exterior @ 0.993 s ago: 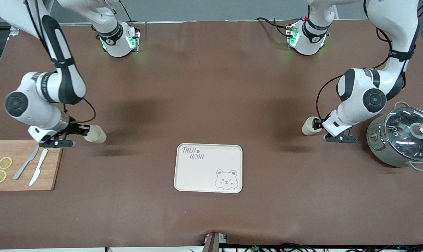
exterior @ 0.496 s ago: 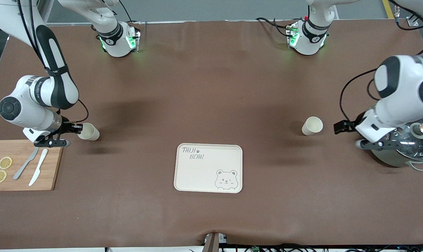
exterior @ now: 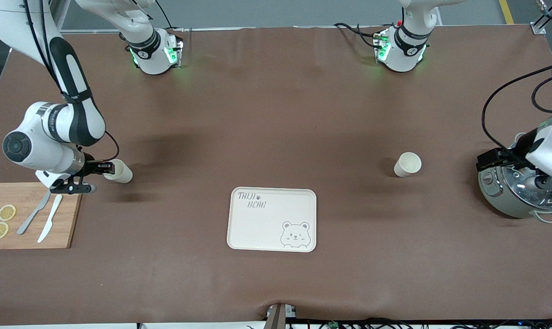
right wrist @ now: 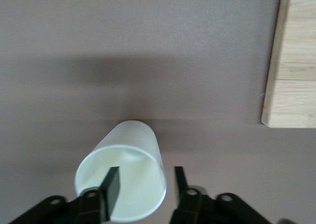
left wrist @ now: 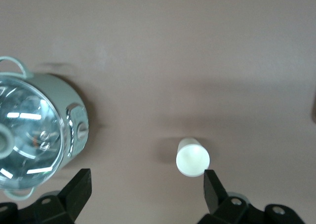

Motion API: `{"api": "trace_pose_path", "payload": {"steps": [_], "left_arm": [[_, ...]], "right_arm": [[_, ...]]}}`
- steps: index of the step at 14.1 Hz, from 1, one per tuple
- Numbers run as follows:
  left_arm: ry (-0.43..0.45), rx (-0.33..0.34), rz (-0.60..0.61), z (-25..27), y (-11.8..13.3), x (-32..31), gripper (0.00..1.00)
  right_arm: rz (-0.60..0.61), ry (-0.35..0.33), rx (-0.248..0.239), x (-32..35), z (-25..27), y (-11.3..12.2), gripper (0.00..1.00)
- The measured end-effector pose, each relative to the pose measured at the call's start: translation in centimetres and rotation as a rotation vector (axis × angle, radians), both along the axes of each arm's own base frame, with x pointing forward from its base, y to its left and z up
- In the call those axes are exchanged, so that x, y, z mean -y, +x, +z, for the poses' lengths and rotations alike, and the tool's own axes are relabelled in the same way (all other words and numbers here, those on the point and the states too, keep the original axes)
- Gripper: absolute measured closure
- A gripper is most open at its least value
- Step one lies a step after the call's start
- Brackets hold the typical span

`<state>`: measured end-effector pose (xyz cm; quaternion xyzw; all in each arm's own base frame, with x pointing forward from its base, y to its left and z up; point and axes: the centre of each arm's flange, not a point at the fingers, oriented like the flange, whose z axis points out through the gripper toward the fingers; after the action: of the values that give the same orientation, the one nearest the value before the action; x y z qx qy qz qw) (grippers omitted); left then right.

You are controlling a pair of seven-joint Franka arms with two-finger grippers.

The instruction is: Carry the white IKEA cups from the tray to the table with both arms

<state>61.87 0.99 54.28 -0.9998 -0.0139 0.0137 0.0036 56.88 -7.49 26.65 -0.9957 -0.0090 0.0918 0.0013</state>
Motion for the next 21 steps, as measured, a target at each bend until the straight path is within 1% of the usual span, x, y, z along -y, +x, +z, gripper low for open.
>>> {"api": "trace_pose_path", "payload": {"steps": [2, 3, 4, 5, 7, 9, 10, 11, 13, 15, 18, 21], "left_arm": [[0.002, 0.003, -0.016, 2.4, -1.1, 1.1, 0.0], [0.003, 0.014, -0.031, 3.5, -1.6, 2.0, 0.0], [0.005, 0.027, -0.044, 4.4, -2.2, 2.9, 0.0], [0.009, 0.038, -0.055, 5.0, -3.0, 3.7, 0.0], [0.019, 0.063, -0.068, 5.8, -4.5, 4.6, 0.0], [0.018, 0.074, -0.069, 6.1, -5.7, 4.9, 0.0], [0.01, 0.078, -0.068, 6.2, -6.0, 5.0, 0.0], [0.006, 0.079, -0.067, 6.2, -6.1, 5.1, 0.0], [0.005, 0.076, -0.067, 6.0, -6.1, 5.1, 0.0], [0.005, 0.073, -0.069, 5.8, -6.2, 5.2, 0.0], [0.005, 0.074, -0.083, 5.9, -6.3, 6.0, 0.0], [0.006, 0.076, -0.088, 6.0, -6.4, 6.3, 0.0]], "right_arm": [[0.005, 0.013, -0.033, -0.2, 4.3, 2.1, 0.21], [0.009, 0.017, -0.033, -0.4, 6.7, 3.0, 0.12], [0.015, 0.019, -0.022, -0.7, 8.7, 3.8, 0.04], [0.021, 0.022, 0.003, -1.1, 10.4, 4.6, 0.0], [0.039, 0.03, 0.065, -2.2, 14.3, 6.3, 0.0], [0.074, 0.036, 0.067, -3.9, 19.2, 7.1, 0.0], [0.089, 0.038, 0.076, -4.7, 22.0, 7.4, 0.0], [0.103, 0.041, 0.083, -5.4, 24.6, 7.4, 0.0], [0.12, 0.045, 0.105, -6.3, 28.1, 7.1, 0.0], [0.122, 0.05, 0.122, -6.2, 30.8, 6.1, 0.0], [0.103, 0.062, 0.115, -5.6, 34.6, 3.3, 0.0], [0.067, 0.071, 0.129, -4.7, 36.8, 0.7, 0.0]]}}
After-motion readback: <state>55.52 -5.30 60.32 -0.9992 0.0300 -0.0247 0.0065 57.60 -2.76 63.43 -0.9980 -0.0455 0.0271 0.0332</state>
